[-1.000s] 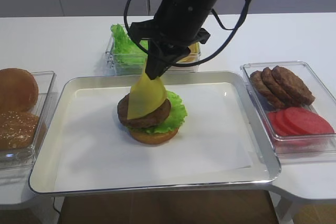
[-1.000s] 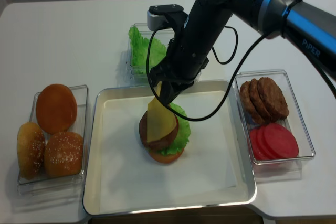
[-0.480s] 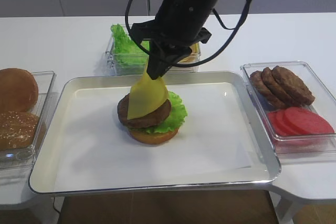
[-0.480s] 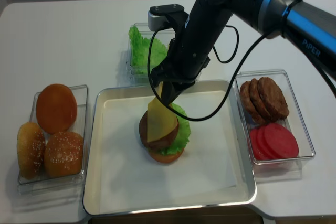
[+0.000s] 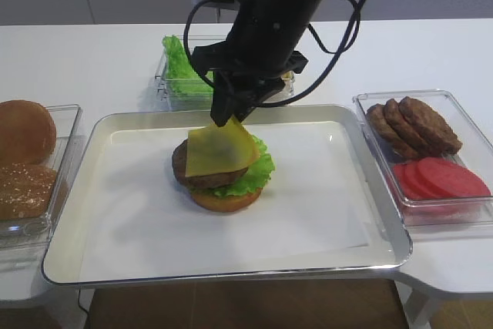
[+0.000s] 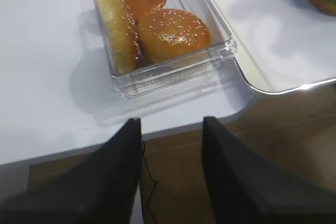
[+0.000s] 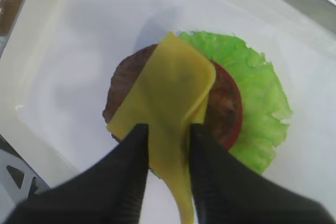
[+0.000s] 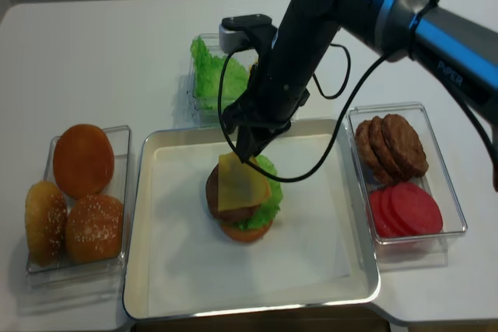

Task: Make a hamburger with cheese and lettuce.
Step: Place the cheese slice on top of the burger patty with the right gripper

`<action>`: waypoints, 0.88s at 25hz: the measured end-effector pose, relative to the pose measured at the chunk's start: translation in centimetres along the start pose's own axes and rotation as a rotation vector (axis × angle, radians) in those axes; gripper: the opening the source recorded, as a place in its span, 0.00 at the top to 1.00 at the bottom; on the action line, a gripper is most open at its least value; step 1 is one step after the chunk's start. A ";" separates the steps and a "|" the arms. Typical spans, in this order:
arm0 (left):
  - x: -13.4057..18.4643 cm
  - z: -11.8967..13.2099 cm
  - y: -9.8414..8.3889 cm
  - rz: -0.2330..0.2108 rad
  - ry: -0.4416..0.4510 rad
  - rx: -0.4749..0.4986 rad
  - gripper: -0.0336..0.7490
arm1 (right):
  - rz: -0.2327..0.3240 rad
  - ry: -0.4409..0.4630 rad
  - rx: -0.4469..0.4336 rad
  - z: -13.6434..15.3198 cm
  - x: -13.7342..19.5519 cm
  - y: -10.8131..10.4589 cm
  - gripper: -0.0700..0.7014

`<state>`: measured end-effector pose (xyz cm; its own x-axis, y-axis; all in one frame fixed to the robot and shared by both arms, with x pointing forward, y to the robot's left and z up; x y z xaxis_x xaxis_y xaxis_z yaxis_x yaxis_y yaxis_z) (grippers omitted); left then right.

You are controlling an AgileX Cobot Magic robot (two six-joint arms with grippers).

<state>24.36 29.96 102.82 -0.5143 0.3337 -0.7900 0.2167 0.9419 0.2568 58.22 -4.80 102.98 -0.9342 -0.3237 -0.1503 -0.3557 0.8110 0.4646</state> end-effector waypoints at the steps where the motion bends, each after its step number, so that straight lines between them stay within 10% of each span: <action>1: 0.0 0.0 0.0 0.000 0.000 0.000 0.59 | 0.002 0.001 0.000 0.0 0.0 0.0 0.61; 10: 0.0 0.0 0.0 0.000 0.000 0.000 0.59 | -0.011 -0.018 0.039 0.0 -0.2 -0.4 0.17; 22: 0.0 0.0 0.0 0.000 0.000 0.000 0.59 | -0.003 -0.044 0.173 -0.1 -0.5 -1.9 0.12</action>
<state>24.36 29.96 102.82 -0.5143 0.3337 -0.7900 0.2167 0.9419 0.2568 59.38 -6.26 102.25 -0.9321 -0.3077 -0.1909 -0.3544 0.8831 0.3075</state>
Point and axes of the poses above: a point on each arm's last joint axis where the gripper is mounted, z pointing out along that axis toward the gripper, y along the wrist's bending axis when the last joint is at zero, x = y × z, the point moved 2 cm from there along z, pointing out along that axis toward the gripper, and after that the axes turned 15 degrees about z, right-handed, at the moved point
